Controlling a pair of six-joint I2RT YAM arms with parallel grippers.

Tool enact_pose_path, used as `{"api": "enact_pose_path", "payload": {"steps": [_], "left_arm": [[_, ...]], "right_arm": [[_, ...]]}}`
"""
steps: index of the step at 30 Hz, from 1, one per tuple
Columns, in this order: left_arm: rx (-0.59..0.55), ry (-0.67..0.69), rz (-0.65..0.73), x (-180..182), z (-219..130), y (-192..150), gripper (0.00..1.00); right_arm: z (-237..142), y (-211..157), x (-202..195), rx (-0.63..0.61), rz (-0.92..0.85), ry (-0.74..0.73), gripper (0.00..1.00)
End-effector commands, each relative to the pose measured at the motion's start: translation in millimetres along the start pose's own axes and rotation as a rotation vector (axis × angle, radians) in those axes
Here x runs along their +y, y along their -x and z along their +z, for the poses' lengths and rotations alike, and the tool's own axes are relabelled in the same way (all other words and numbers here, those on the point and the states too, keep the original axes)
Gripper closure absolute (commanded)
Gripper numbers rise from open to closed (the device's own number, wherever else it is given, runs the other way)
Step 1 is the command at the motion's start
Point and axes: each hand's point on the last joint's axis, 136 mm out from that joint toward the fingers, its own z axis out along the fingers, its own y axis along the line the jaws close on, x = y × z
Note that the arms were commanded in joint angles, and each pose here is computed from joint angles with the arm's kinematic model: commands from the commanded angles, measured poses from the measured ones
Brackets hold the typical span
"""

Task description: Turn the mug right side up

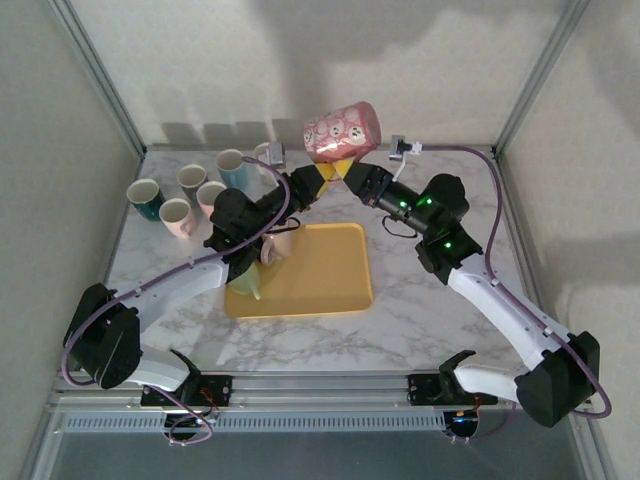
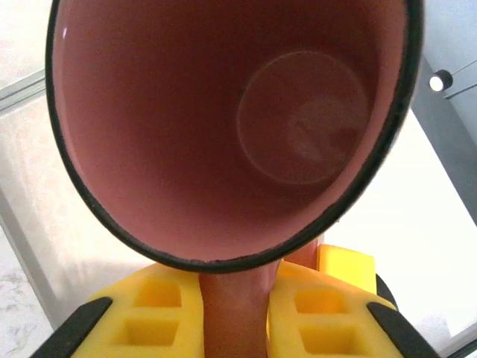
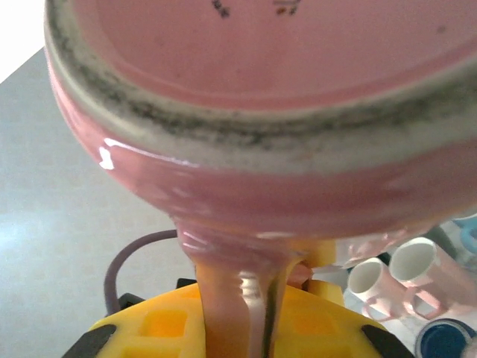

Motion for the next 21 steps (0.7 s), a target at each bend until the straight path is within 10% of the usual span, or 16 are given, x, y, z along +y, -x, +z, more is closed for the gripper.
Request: {"api": "enact_pose_path", "payload": {"steps": [1, 21], "left_arm": [[-0.059, -0.106, 0.169, -52, -6, 15, 1.00], [-0.176, 0.224, 0.347, -17, -26, 42, 1.00]], "right_arm": [[-7, 3, 10, -0.003, -0.044, -0.030, 1.00], [-25, -3, -10, 0.058, -0.129, -0.223, 0.42]]}}
